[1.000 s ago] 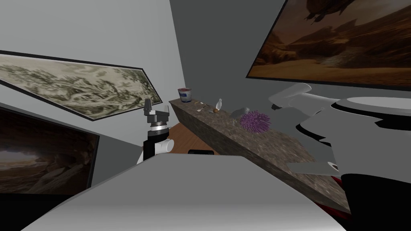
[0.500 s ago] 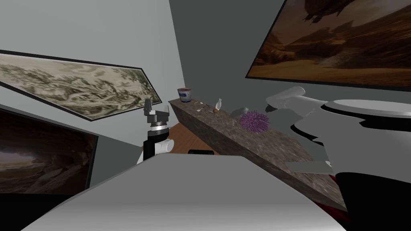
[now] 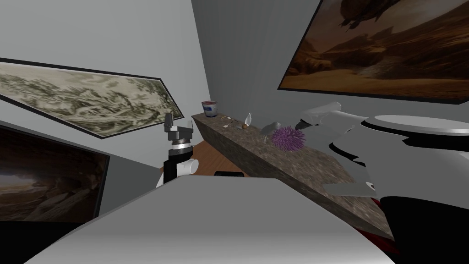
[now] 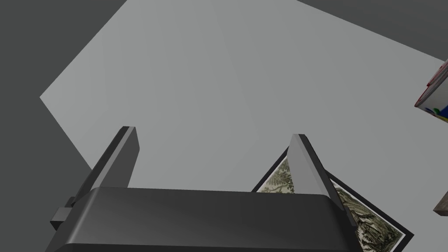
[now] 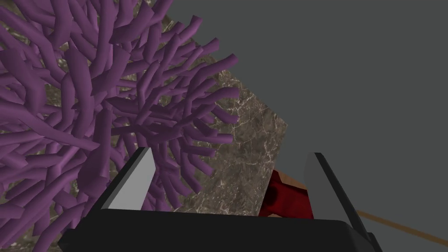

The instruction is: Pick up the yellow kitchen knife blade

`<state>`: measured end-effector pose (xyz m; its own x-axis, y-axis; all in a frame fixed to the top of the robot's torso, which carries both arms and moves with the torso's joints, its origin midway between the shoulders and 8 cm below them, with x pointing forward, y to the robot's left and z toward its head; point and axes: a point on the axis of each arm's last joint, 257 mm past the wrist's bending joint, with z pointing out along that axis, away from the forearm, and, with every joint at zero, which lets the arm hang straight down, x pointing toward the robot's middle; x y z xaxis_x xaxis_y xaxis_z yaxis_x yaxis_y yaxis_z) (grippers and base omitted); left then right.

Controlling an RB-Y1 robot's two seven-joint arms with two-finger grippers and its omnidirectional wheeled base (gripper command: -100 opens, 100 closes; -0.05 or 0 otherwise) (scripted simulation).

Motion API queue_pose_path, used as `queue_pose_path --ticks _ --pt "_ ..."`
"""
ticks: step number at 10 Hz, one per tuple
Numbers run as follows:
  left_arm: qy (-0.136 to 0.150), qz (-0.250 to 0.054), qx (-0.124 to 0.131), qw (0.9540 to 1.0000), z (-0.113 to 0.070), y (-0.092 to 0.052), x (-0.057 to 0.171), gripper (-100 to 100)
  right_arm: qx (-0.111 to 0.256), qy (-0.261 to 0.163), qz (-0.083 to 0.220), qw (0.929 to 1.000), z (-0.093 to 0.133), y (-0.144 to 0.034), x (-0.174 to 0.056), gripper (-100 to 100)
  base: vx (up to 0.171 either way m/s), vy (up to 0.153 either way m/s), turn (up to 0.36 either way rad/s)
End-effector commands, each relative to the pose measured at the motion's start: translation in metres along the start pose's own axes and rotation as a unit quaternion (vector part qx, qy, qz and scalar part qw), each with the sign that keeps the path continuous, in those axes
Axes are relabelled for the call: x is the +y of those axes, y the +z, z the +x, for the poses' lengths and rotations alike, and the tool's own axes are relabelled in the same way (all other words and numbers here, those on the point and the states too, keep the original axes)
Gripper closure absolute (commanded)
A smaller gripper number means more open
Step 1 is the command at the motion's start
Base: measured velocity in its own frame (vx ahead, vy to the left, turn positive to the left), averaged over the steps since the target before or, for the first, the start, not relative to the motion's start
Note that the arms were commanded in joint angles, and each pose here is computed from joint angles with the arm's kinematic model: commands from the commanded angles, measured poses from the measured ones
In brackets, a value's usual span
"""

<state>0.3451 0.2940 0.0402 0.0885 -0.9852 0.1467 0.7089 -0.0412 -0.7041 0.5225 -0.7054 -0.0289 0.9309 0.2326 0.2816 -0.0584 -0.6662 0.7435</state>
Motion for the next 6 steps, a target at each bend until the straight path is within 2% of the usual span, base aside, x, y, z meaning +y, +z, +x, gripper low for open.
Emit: queue_pose_path --ticks 1,2,3,4,5,6 --pt "0.000 0.000 0.000 1.0000 0.000 0.000 0.000 0 0.002 0.008 0.019 0.9998 0.003 0.000 -0.012 -100 0.000 0.000 0.000" --pt "0.000 0.000 0.000 1.0000 0.000 0.000 0.000 0 -0.009 -0.005 0.058 0.9982 0.003 0.009 -0.060 -100 -0.009 -0.073 -0.033" --pt "0.000 0.000 0.000 1.0000 0.000 0.000 0.000 0 -0.023 0.029 0.066 0.9971 -0.012 0.015 -0.054 -100 -0.016 -0.071 0.035" --pt "0.000 0.000 0.000 1.0000 0.000 0.000 0.000 0 -0.023 0.041 0.077 0.9959 -0.014 0.015 -0.057 -100 -0.003 -0.031 0.013" --pt "0.000 0.000 0.000 1.0000 0.000 0.000 0.000 0 -0.004 0.023 0.102 0.9945 0.006 0.007 -0.084 -100 -0.003 -0.006 -0.056" --pt "0.000 0.000 0.000 1.0000 0.000 0.000 0.000 0 0.000 0.032 0.117 0.9927 0.009 0.005 -0.092 -100 -0.014 0.009 -0.025"
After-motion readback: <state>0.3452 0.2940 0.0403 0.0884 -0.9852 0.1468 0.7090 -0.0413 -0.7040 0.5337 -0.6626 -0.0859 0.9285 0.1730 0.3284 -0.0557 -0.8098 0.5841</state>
